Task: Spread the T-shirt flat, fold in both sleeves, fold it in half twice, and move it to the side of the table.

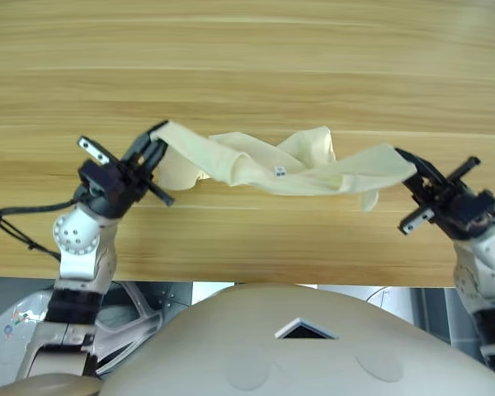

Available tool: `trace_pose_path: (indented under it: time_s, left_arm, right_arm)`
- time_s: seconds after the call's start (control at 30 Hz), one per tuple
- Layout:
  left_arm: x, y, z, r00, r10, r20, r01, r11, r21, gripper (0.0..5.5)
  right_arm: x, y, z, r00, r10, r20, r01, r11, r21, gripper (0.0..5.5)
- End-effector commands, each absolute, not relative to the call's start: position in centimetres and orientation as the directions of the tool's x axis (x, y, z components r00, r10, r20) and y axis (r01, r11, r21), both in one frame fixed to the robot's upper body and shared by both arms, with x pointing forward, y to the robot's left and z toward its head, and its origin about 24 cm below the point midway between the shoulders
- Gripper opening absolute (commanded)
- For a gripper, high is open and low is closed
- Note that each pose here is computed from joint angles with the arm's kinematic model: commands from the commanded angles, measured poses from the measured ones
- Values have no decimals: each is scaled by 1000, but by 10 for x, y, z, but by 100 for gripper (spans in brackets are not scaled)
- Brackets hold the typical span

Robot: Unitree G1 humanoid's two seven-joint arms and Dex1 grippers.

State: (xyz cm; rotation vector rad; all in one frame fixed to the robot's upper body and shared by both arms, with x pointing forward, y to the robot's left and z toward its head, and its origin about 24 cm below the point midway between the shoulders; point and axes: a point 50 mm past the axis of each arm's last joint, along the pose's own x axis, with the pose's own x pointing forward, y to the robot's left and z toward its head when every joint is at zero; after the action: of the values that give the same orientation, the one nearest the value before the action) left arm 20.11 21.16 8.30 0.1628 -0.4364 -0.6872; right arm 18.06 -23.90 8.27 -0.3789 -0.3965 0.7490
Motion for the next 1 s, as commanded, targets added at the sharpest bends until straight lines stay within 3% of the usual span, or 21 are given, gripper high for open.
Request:
trace_pose_path:
  time_s: [0.03, 0.1, 0.13, 0.2, 0.23, 0.3, 0.37, 0.5, 0.63, 0.7, 0.77, 0.87, 0.93, 1.0]
  left_arm:
    - [340, 177, 148, 704, -483, 521, 457, 869, 188, 0]
    - [396, 138, 202, 783, -362, 506, 353, 928, 119, 0]
    - [409, 130, 227, 820, -287, 496, 292, 954, 68, 0]
    - [416, 134, 294, 812, -113, 573, 140, 990, -2, 0]
    - [411, 145, 329, 760, -16, 649, 43, 999, -25, 0]
    - [395, 168, 374, 631, 115, 767, -85, 993, -79, 0]
    - [392, 181, 374, 615, 122, 779, -118, 991, -62, 0]
    - [413, 198, 280, 825, 10, 566, -79, 992, 97, 0]
    - [395, 215, 163, 930, -98, 353, -12, 955, 296, 0]
    - [353, 209, 72, 940, -316, 128, 231, 865, 445, 0]
    - [282, 198, -3, 812, -573, -109, 546, 681, 489, 0]
    - [188, 185, -31, 539, -816, -207, 801, 421, 425, 0]
    - [158, 188, -20, 455, -865, -211, 848, 350, 398, 0]
    - [149, 196, -8, 424, -877, -226, 866, 320, 385, 0]
  right_arm:
    - [336, -200, 119, 810, 517, 277, -361, 812, -460, 1]
    - [405, -181, 180, 936, 160, 313, -18, 911, -412, 1]
    - [417, -180, 207, 938, -2, 347, 139, 918, -372, 1]
    - [418, -191, 268, 810, -266, 522, 450, 853, -263, 1]
    - [411, -198, 300, 692, -349, 631, 563, 809, -170, 1]
    - [392, -206, 344, 472, -415, 778, 667, 745, -7, 1]
    - [384, -215, 353, 405, -418, 814, 667, 744, 50, 1]
    - [397, -224, 290, 648, -218, 730, 523, 824, -218, 1]
    - [380, -237, 187, 827, 9, 562, 294, 845, -446, 1]
    - [341, -248, 120, 902, 137, 409, 114, 839, -532, 1]
    - [286, -251, 65, 939, 284, 197, -130, 818, -560, 1]
    - [212, -248, 33, 850, 521, -75, -476, 699, -534, 1]
    - [182, -254, 29, 790, 584, -186, -583, 623, -522, 1]
    - [173, -263, 32, 784, 573, -238, -600, 602, -526, 1]
